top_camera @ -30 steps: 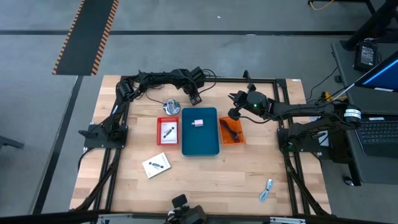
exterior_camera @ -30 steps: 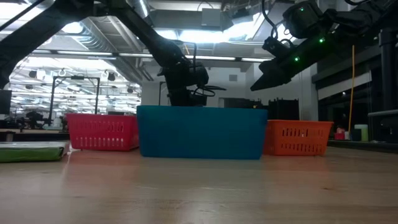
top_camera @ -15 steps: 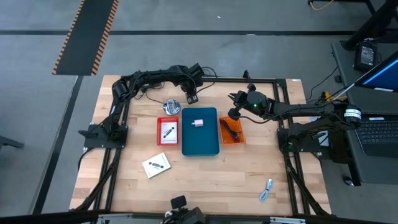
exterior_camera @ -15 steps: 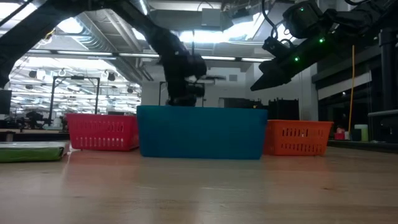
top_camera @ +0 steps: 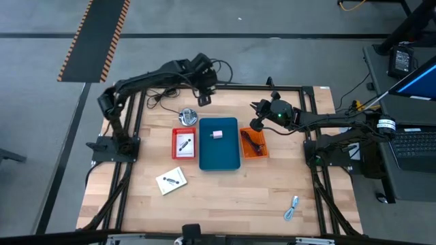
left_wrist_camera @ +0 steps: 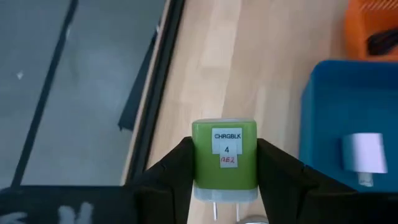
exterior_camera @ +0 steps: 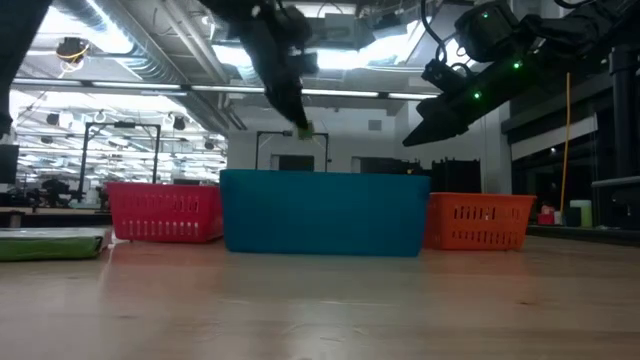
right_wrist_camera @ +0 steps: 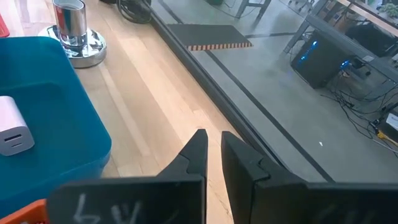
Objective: Pick and place items into bin
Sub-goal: Put the green charger adapter into the blue bin
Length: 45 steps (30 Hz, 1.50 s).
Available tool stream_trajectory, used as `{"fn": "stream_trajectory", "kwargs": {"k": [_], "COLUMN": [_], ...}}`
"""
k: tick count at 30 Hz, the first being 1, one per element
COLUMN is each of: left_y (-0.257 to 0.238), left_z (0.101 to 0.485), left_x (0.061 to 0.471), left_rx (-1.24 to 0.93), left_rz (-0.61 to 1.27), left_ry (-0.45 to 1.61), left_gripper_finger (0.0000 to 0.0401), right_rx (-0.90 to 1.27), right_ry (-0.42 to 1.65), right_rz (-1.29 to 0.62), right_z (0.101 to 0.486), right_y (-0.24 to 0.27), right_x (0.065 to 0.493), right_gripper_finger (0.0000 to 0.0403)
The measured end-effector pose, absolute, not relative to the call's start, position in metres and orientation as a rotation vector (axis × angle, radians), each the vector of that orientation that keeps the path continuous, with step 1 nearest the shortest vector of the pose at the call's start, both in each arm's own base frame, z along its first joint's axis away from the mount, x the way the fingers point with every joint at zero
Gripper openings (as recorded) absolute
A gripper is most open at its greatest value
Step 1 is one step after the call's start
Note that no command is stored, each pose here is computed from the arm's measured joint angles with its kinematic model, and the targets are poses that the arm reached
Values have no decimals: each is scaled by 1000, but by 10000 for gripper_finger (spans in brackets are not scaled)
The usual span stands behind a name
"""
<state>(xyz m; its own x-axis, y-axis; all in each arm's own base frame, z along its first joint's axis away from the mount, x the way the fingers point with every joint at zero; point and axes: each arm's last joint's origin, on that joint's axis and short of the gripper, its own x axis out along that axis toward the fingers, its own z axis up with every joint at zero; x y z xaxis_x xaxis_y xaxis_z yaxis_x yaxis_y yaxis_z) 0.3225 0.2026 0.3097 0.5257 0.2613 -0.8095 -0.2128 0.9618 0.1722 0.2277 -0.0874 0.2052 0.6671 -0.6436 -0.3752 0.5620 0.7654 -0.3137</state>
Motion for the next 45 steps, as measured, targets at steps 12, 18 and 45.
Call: {"fn": "stream_trajectory", "kwargs": {"k": [12,18,45], "left_y": [164,126,11], "left_z": [327,324,278], "left_x": [325,337,378], "left_rx": [119,149,116], "left_rz": [181,67,-15], "left_ry": [967,1008,1116], "left_gripper_finger": [135,135,135], "right_rx": [-154,-156,-80], "right_ry": [471,463,404], "right_rz": [-585,-570,-455], "right_z": [205,206,208], "right_y": [-85,-82,-48], "right_x": [230,231,241], "right_gripper_finger": [28,28,28]}}
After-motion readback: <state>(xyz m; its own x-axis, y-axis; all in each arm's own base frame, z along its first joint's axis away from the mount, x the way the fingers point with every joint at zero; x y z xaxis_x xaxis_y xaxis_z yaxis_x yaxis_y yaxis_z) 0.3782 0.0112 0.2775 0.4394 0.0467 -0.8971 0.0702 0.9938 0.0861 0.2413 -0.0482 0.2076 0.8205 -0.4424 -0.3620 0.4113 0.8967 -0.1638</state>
